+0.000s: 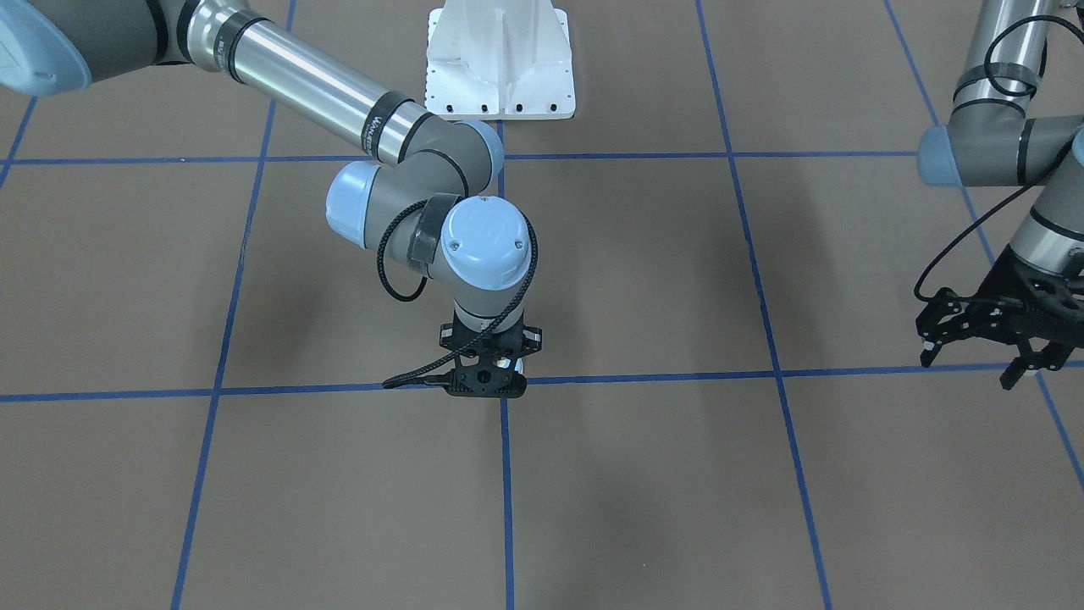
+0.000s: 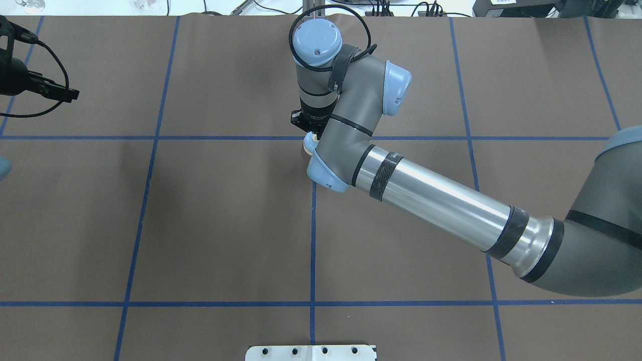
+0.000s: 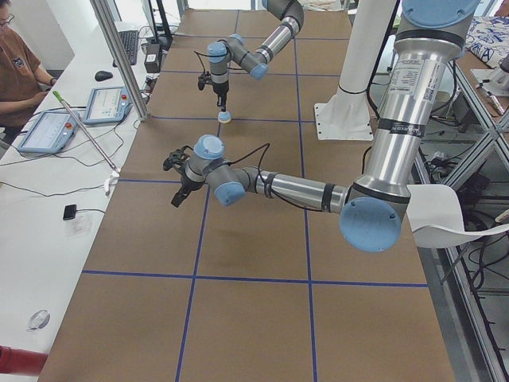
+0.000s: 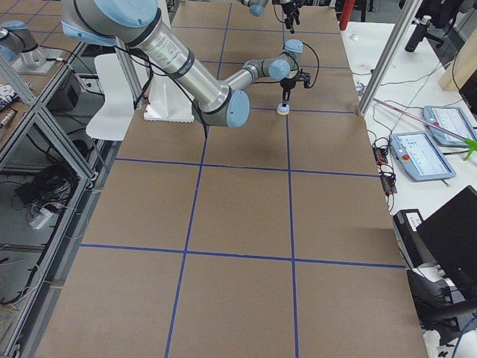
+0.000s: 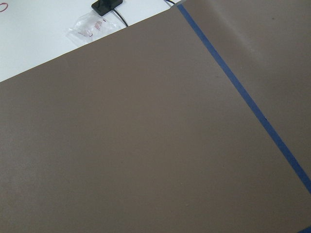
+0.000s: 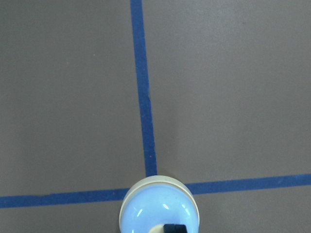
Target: Place and press bell with both arms
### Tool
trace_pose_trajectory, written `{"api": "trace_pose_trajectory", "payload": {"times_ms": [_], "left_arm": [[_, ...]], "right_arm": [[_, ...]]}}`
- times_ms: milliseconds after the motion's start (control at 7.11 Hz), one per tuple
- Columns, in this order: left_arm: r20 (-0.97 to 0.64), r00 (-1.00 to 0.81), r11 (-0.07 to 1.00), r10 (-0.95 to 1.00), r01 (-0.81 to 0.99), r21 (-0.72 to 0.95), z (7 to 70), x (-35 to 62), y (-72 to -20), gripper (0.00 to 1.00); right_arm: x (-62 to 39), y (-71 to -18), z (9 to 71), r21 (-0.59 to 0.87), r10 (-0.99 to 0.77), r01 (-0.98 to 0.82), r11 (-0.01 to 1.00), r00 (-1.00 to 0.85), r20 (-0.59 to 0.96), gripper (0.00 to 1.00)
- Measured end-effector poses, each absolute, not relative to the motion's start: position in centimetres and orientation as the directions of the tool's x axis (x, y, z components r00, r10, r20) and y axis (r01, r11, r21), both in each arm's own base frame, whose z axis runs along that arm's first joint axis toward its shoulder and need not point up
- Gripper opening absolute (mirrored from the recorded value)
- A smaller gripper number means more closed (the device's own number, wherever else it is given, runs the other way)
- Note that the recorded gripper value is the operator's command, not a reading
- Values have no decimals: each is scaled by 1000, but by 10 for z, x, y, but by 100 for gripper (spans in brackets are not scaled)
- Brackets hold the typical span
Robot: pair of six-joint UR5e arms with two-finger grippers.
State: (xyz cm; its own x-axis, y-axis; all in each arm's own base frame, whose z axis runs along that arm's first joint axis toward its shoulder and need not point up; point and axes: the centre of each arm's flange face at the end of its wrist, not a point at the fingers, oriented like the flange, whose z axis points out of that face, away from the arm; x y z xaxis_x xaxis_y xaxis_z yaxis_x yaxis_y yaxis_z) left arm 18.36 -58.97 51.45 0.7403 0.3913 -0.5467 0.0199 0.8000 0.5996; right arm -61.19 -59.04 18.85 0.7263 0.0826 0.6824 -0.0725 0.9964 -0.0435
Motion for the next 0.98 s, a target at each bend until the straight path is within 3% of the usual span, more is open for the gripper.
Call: {"api": "trace_pose_trajectory", "payload": {"times_ms": [422,562,703,984], "left_arm": [[-547,740,801,391,19,598,515,183,-590,100],[-548,740,801,391,20,598,515,183,-590,100],[-549,740,802,390,21,598,515,182,-590,100],[-547,744,805,383,21,593,517,172,-591,100]], "right_arm": [[-601,-596,174,-36,85,-83,996,711,698,0],[-583,-601,158,-42,91,-87,995,689,719,23],[-556,-605,142,-66,109,-88,994,671,733,99],[-492,-593,154,-84,136,-110,990,660,739,100]]}}
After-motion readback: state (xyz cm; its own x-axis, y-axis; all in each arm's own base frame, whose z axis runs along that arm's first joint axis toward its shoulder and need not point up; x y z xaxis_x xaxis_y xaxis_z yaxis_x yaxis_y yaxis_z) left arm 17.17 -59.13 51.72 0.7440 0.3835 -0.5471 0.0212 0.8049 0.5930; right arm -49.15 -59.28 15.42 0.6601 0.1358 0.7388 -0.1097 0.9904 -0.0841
